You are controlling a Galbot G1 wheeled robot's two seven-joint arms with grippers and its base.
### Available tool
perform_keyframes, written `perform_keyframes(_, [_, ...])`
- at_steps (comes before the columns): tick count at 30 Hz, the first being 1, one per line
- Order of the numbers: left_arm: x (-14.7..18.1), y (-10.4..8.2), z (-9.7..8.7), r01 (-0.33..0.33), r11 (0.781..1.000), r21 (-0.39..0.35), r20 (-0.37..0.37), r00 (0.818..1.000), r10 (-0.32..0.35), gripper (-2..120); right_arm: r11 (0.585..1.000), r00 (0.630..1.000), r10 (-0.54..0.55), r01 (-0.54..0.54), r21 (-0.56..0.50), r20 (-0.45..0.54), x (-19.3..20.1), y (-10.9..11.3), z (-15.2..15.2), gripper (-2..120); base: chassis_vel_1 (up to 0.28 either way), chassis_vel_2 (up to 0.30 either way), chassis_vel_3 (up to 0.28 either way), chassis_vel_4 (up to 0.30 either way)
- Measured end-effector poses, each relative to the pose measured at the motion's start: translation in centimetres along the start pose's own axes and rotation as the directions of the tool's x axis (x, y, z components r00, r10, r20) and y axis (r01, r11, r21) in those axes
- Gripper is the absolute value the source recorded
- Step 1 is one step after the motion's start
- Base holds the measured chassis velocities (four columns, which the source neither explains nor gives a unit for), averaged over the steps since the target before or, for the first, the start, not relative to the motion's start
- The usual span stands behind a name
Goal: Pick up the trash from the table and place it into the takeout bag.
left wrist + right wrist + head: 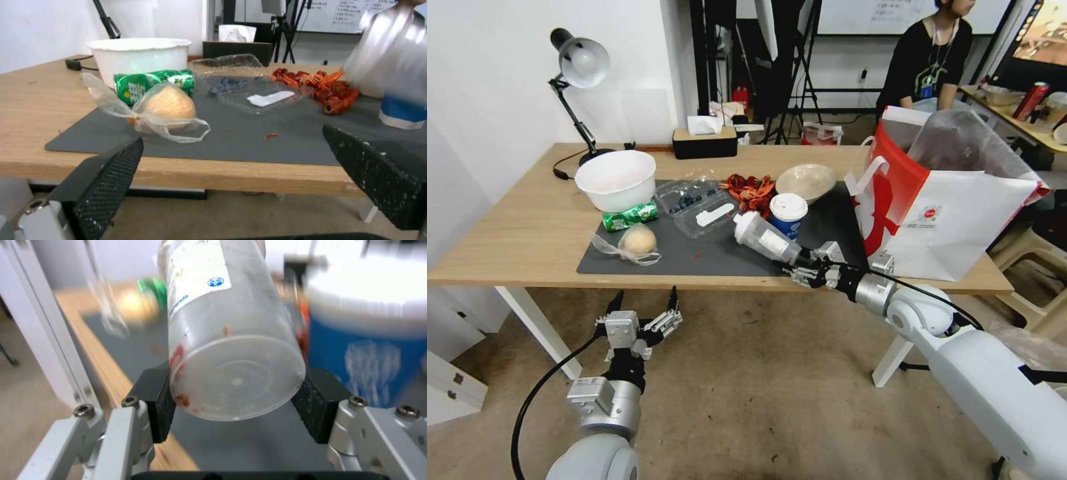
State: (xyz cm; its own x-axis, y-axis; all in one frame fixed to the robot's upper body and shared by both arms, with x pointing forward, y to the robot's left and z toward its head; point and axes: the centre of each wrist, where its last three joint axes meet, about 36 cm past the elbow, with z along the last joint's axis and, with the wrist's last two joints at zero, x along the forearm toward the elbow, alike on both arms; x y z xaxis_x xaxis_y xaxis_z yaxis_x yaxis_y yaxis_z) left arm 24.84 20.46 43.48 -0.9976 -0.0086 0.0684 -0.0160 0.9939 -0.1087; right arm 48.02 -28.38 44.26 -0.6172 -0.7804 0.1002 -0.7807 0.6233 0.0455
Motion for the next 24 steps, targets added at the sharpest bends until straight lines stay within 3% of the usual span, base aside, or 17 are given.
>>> perform_keyframes(7, [0.0, 0.0, 0.0, 0.002, 1.000, -0.002, 0.000, 1.000, -0.002, 100, 1.000, 0.981, -0.008, 0.009, -0.005, 0.193, 0.4, 1.3, -4.7, 53, 0.000, 0.000, 0.000, 0.000])
perform_keyframes(9, [0.1, 0.0, 0.0, 0.001, 1.000, -0.004, 0.002, 1.000, -0.001, 100, 0.998, 0.953, 0.062, -0.062, -0.012, 0.296, 1.5, 1.6, -8.7, 53, 0.000, 0.000, 0.000, 0.000])
perform_keyframes(11, [0.1, 0.0, 0.0, 0.001, 1.000, -0.004, 0.003, 1.000, -0.001, 100, 0.997, 0.948, 0.080, -0.080, -0.011, 0.307, 1.8, 1.5, -9.3, 53, 0.000, 0.000, 0.000, 0.000])
perform_keyframes(13, [0.1, -0.1, 0.1, 0.000, 1.000, -0.006, 0.005, 1.000, 0.000, 100, 0.964, 0.896, 0.253, -0.265, -0.016, 0.366, 4.0, 1.1, -13.6, 53, 0.000, 0.000, 0.000, 0.000])
perform_keyframes(15, [0.1, -0.1, 0.1, 0.000, 1.000, -0.006, 0.005, 1.000, 0.000, 100, 0.952, 0.880, 0.291, -0.306, -0.021, 0.375, 4.4, 1.1, -14.4, 53, 0.000, 0.000, 0.000, 0.000])
perform_keyframes(17, [0.1, -0.1, 0.1, -0.003, 1.000, -0.005, 0.006, 1.000, 0.003, 100, 0.873, 0.799, 0.462, -0.486, -0.039, 0.385, 5.9, 0.8, -17.3, 53, 0.000, 0.000, 0.000, 0.000])
perform_keyframes(18, [0.1, -0.1, 0.1, -0.003, 1.000, -0.005, 0.006, 1.000, 0.003, 100, 0.873, 0.799, 0.462, -0.486, -0.039, 0.385, 5.9, 0.8, -17.3, 53, 0.000, 0.000, 0.000, 0.000])
perform_keyframes(19, [0.1, -0.2, 0.1, -0.004, 1.000, -0.005, 0.007, 1.000, 0.004, 100, 0.838, 0.770, 0.518, -0.543, -0.044, 0.372, 6.4, 0.7, -18.1, 53, 0.000, 0.000, 0.000, 0.000])
perform_keyframes(21, [0.1, -0.2, 0.1, -0.006, 1.000, -0.007, 0.010, 1.000, 0.006, 100, 0.732, 0.685, 0.658, -0.680, -0.050, 0.315, 7.2, 0.5, -19.4, 53, 0.000, 0.000, 0.000, 0.000])
perform_keyframes(22, [0.1, -0.2, 0.1, -0.006, 1.000, -0.007, 0.010, 1.000, 0.006, 100, 0.732, 0.685, 0.658, -0.680, -0.050, 0.315, 7.2, 0.5, -19.4, 53, 0.000, 0.000, 0.000, 0.000])
perform_keyframes(24, [0.1, -0.3, 0.2, -0.008, 1.000, -0.008, 0.012, 1.000, 0.008, 100, 0.629, 0.601, 0.760, -0.776, -0.046, 0.248, 7.5, 0.5, -19.7, 53, 0.000, 0.000, 0.000, 0.000])
